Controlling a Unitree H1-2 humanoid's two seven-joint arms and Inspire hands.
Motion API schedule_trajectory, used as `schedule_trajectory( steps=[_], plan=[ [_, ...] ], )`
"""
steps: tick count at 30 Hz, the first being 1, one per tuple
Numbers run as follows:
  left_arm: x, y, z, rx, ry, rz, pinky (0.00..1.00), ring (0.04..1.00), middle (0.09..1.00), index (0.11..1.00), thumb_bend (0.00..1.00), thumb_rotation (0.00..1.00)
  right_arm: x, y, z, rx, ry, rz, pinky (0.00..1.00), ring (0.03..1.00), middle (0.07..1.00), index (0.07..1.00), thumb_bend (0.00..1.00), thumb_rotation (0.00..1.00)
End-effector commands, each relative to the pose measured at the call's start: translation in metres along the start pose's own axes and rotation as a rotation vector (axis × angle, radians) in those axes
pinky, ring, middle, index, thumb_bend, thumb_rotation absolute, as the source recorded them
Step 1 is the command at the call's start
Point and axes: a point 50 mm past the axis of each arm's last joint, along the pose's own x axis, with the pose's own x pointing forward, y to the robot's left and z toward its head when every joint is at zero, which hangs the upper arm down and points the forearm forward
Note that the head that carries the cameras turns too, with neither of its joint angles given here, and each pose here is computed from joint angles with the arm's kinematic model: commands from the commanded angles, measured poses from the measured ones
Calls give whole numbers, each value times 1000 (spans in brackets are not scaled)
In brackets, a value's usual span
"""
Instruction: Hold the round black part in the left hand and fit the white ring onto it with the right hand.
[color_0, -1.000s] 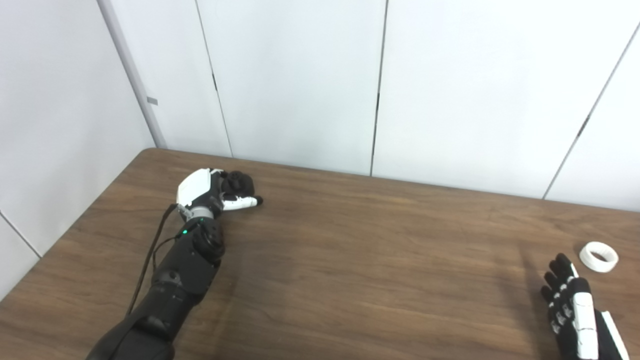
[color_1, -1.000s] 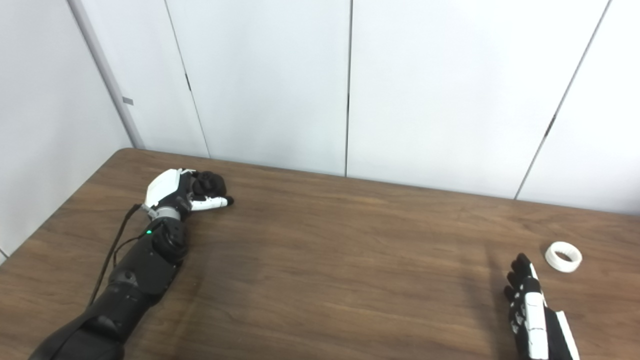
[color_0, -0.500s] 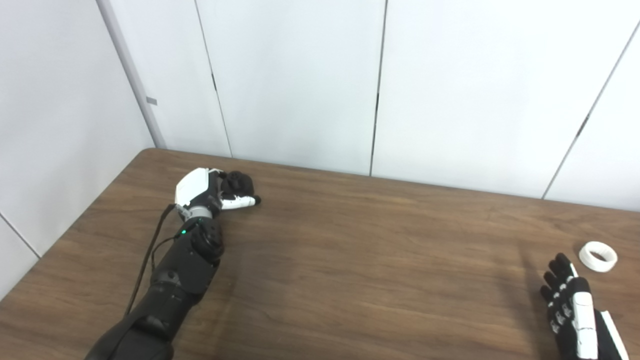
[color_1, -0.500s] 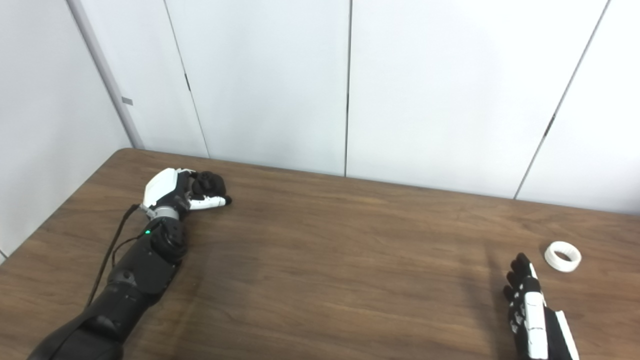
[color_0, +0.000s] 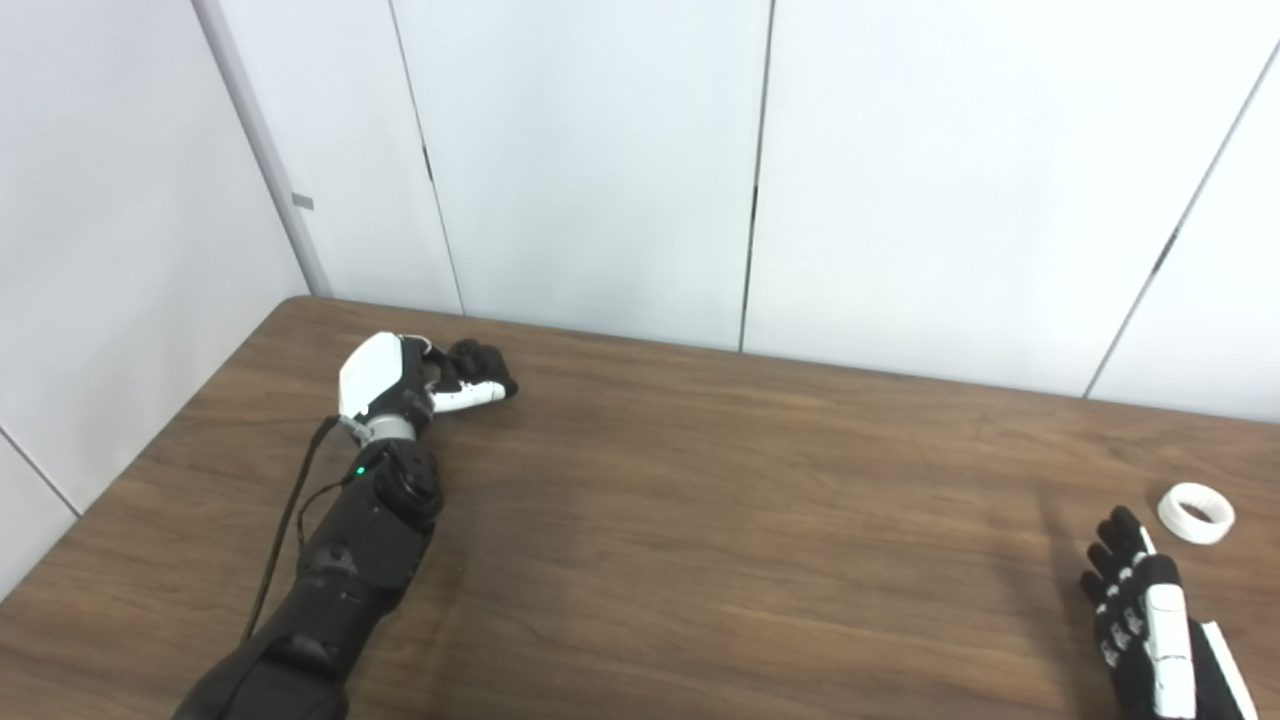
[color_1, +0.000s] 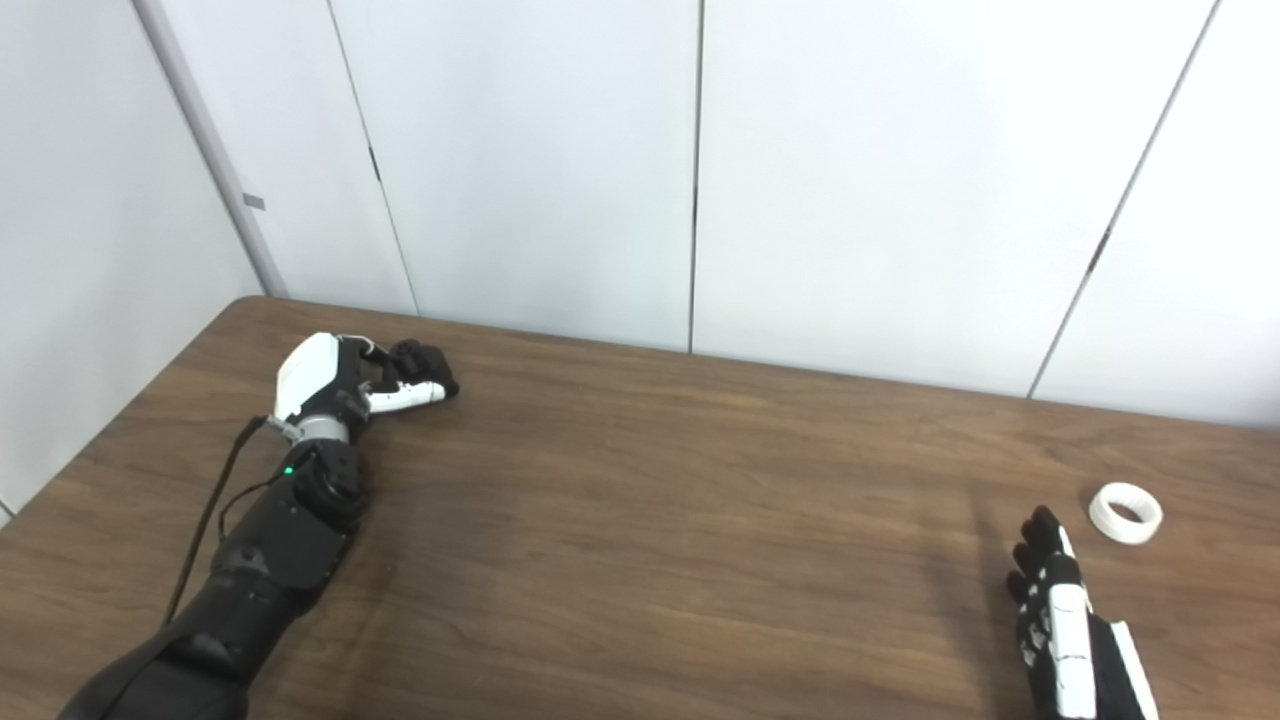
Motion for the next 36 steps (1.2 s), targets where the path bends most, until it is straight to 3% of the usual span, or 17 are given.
schedule_trajectory(
  steps=[1, 8, 16, 19, 28, 36],
  plan=[
    [12, 22, 15, -29, -51, 81, 1000, 877, 763, 484, 522, 47, 4, -1, 5, -7, -24, 15, 1000, 1000, 1000, 1000, 480, 1000],
    [8, 21, 13, -29, -63, 75, 1000, 879, 762, 485, 521, 49, 4, -1, 5, 2, -24, 15, 1000, 1000, 1000, 1000, 487, 1000],
    [-10, 24, 18, -8, -173, 91, 999, 859, 752, 486, 521, 49, 4, 1, 6, 3, -18, 16, 1000, 1000, 1000, 1000, 486, 1000],
    [-23, 27, 26, 20, -253, 85, 1000, 862, 759, 486, 520, 50, 4, 3, 6, 9, -15, 14, 1000, 1000, 999, 1000, 487, 1000],
    [-67, 24, 61, -10, -379, -11, 1000, 866, 766, 486, 519, 53, 3, 3, 6, -12, -15, 6, 1000, 1000, 996, 1000, 466, 1000],
    [-128, 8, 95, 22, -566, -94, 1000, 858, 774, 487, 520, 53, 3, 2, 6, -21, -14, 12, 1000, 1000, 999, 1000, 464, 1000]
  ],
)
